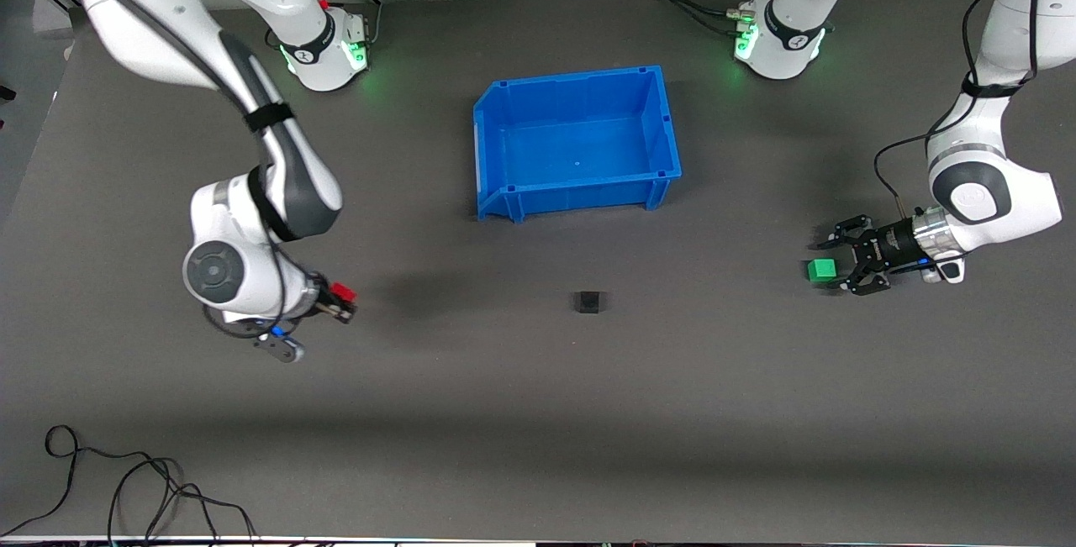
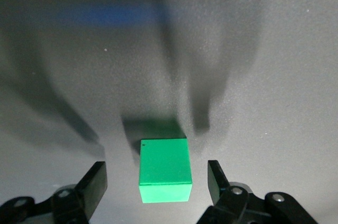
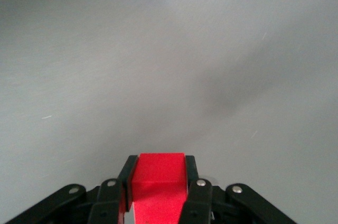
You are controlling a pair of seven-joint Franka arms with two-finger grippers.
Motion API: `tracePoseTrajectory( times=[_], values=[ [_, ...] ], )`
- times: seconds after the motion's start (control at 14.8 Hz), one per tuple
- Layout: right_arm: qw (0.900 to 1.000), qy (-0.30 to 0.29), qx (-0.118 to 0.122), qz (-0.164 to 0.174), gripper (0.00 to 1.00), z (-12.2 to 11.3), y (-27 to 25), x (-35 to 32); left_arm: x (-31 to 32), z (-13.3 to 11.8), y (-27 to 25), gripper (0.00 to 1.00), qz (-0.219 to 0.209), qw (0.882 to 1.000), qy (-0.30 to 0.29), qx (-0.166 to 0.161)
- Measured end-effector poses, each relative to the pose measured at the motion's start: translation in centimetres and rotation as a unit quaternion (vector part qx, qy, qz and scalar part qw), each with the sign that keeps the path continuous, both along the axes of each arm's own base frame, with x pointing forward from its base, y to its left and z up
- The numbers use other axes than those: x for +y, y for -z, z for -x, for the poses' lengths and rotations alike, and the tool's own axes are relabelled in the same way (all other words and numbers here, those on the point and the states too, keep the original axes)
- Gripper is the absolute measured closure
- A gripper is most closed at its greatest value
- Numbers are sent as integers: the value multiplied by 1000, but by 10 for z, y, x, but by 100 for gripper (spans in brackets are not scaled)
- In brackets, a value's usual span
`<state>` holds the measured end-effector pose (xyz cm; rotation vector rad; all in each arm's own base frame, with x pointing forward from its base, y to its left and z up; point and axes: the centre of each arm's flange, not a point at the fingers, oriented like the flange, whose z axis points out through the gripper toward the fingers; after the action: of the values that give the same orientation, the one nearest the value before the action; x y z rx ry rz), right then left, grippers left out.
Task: Attach green and red cubes to black cube
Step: 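Carry the red and green cubes toward the black cube with both grippers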
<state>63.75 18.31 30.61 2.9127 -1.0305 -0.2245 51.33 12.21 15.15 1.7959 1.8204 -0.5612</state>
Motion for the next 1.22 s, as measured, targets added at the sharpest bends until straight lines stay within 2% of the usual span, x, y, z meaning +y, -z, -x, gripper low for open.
tracePoseTrajectory(
  times=[0.07, 0.27, 0.34, 0.54, 0.68, 0.81, 1.02, 1.22],
  values=[
    [1000, 28, 5, -5, 60, 0, 2, 14, 1, 0, 0, 22, 0, 1000, -1, 0],
    [994, 109, 29, -15, 60, -1, 35, 57, 1, 0, 0, 59, -1, 1000, -1, -1],
    [990, 137, 33, -14, 60, -2, 46, 75, 1, -1, -1, 63, -2, 1000, -2, -2],
    [982, 186, 30, -5, 60, 8, 67, 145, -4, -11, -10, 63, -2, 1000, 1, -11],
    [980, 196, 26, -3, 60, 16, 70, 172, -26, -32, -25, 63, -2, 1000, -3, -12],
    [980, 200, 27, 1, 60, 13, 68, 169, -68, -57, -46, 63, -2, 1000, 4, -11],
    [978, 197, 66, 29, 60, 18, 46, 157, -141, -73, -67, 63, 1, 999, 43, -17],
    [979, 196, 55, 20, 60, 13, 14, 158, -197, -71, -71, 63, 9, 996, 85, -23]
  ],
)
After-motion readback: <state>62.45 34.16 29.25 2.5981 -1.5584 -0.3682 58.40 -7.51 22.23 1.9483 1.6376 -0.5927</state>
